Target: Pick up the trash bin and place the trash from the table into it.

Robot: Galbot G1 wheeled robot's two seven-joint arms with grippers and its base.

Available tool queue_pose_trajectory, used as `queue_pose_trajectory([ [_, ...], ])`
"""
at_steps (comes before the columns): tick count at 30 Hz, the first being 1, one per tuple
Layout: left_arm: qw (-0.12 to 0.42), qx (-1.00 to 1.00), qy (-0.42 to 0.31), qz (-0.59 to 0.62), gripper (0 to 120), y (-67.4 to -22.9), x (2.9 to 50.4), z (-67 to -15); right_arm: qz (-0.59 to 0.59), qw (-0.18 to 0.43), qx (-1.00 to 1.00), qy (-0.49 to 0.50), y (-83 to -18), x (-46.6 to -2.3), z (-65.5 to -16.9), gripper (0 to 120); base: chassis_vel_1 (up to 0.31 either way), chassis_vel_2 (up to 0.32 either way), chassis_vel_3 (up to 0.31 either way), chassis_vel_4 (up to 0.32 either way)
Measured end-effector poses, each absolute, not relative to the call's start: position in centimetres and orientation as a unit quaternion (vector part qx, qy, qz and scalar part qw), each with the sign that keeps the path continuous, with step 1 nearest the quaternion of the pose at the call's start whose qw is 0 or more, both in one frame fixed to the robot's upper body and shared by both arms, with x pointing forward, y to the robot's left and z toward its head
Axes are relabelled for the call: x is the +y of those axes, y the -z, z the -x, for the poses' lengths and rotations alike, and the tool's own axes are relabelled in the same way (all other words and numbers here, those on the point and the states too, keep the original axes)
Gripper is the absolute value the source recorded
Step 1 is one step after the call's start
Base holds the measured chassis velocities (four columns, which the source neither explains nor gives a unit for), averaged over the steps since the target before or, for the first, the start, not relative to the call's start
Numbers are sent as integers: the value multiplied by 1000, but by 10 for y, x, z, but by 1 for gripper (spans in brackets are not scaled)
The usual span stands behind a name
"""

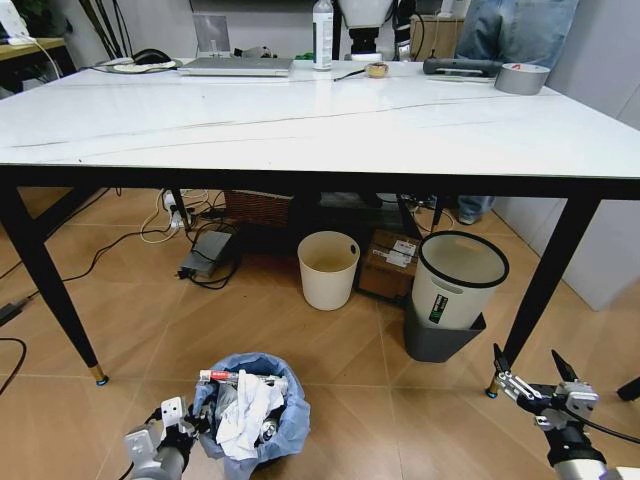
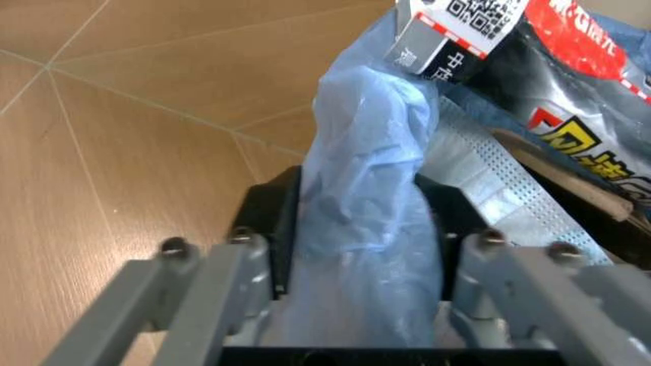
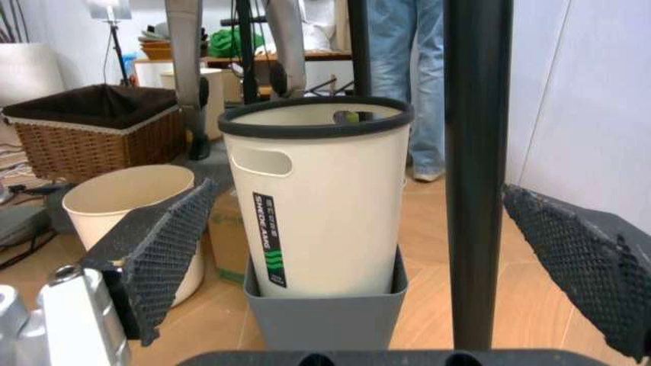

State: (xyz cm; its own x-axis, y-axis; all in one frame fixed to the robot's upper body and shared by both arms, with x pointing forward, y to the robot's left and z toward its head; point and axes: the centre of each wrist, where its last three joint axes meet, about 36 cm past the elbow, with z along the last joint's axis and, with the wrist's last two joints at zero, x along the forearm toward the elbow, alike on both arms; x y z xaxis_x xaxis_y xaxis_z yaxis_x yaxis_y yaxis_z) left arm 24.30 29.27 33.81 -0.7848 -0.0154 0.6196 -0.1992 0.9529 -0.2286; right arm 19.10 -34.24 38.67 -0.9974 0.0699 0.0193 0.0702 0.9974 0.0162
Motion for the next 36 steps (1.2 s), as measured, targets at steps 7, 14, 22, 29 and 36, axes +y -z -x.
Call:
queue_pose_trajectory([
  [7, 319, -937, -134, -52, 68, -342, 292, -240, 35, 9, -999, 8, -387, -342, -191, 100, 0, 0, 0, 0],
  [14, 295, -949, -104, -29, 93, -357, 287, -232, 35, 9, -999, 8, -387, -342, -191, 100, 0, 0, 0, 0],
  [22, 258, -963, -77, -7, 100, -376, 281, -227, 35, 9, -999, 8, -387, -342, -191, 100, 0, 0, 0, 0],
  [29, 239, -969, -70, 2, 100, -387, 281, -227, 35, 9, -999, 8, -387, -342, -191, 100, 0, 0, 0, 0],
  [36, 235, -969, -71, 2, 100, -391, 281, -228, 35, 9, -999, 8, -387, -342, -191, 100, 0, 0, 0, 0],
])
